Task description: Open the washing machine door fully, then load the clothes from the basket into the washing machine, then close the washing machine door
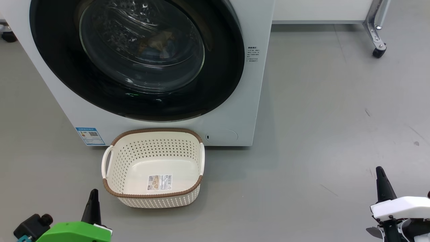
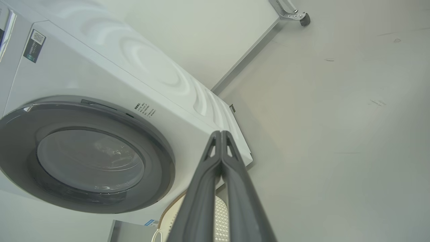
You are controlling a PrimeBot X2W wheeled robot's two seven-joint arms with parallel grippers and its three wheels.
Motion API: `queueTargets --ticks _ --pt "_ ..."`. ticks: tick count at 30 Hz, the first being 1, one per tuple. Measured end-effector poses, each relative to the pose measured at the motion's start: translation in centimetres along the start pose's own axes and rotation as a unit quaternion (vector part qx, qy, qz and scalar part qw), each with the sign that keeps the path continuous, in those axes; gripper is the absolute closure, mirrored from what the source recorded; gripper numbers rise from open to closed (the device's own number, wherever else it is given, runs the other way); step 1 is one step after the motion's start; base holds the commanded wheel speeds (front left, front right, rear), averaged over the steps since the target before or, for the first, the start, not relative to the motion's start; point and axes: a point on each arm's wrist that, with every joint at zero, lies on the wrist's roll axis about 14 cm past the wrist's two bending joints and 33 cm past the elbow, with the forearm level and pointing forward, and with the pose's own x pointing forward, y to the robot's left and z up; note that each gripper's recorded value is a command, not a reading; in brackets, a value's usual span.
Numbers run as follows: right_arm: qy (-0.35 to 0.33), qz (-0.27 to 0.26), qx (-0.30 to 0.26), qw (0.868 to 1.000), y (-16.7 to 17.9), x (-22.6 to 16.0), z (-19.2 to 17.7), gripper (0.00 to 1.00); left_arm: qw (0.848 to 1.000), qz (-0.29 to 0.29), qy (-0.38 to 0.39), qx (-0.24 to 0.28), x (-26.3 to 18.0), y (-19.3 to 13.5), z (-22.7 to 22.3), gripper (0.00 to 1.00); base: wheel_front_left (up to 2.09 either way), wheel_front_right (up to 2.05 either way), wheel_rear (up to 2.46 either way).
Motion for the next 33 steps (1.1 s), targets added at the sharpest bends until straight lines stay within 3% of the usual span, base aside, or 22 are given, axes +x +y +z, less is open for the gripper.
queueTargets --ticks 17,33 --pt "0.004 0.015 0.131 0.991 0.9 0.5 0.3 1.0 0.994 -0.003 0.004 -0.111 1.0 -0.4 0.7 1.0 0.0 0.0 0.0" --pt "0.007 0.036 0.261 0.965 2.0 1.0 0.7 1.0 0.976 -0.02 0.002 -0.216 2.0 -1.2 1.9 1.0 0.0 0.0 0.0"
